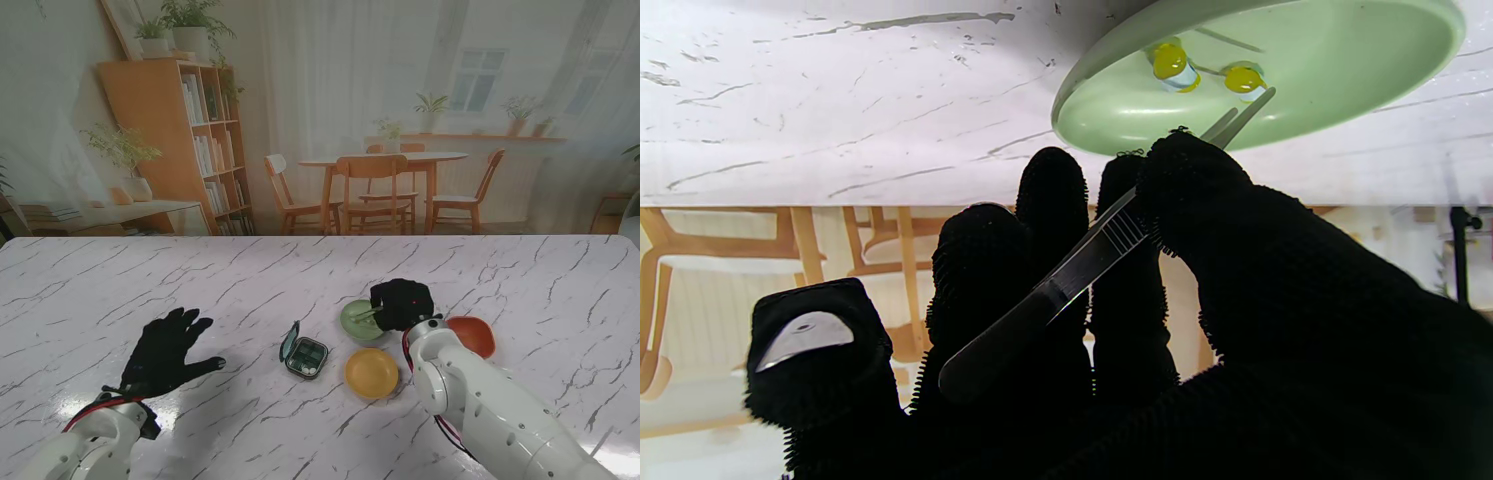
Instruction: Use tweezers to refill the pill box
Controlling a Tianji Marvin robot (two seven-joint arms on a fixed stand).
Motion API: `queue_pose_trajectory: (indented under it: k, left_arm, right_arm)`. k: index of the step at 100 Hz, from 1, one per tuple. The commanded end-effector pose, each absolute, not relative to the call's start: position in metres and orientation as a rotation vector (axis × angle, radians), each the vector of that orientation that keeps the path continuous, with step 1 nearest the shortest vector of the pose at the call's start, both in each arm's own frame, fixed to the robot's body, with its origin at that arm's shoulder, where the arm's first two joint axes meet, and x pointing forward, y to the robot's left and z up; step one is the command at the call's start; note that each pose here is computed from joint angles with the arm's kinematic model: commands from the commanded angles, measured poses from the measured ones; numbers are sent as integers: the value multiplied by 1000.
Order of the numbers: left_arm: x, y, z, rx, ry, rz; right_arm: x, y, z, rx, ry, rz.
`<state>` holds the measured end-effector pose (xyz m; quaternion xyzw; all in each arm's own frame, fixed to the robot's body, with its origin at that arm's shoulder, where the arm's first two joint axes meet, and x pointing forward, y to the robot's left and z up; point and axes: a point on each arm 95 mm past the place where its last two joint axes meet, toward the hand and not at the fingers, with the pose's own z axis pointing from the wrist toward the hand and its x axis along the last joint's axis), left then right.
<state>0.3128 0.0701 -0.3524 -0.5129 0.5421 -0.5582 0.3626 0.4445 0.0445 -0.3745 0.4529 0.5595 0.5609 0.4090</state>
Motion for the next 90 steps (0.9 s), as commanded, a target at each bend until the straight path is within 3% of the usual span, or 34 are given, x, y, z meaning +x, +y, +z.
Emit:
queue_pose_trajectory:
  k: [1,90]
  left_arm:
    - [308,68,-358,-1338,1414,-1455]
    - [306,71,-360,-1353,1403,-1454]
  right_arm:
    - [443,50,-377,1151,1408,1418]
    - [448,57,-380,1163,1428,1386]
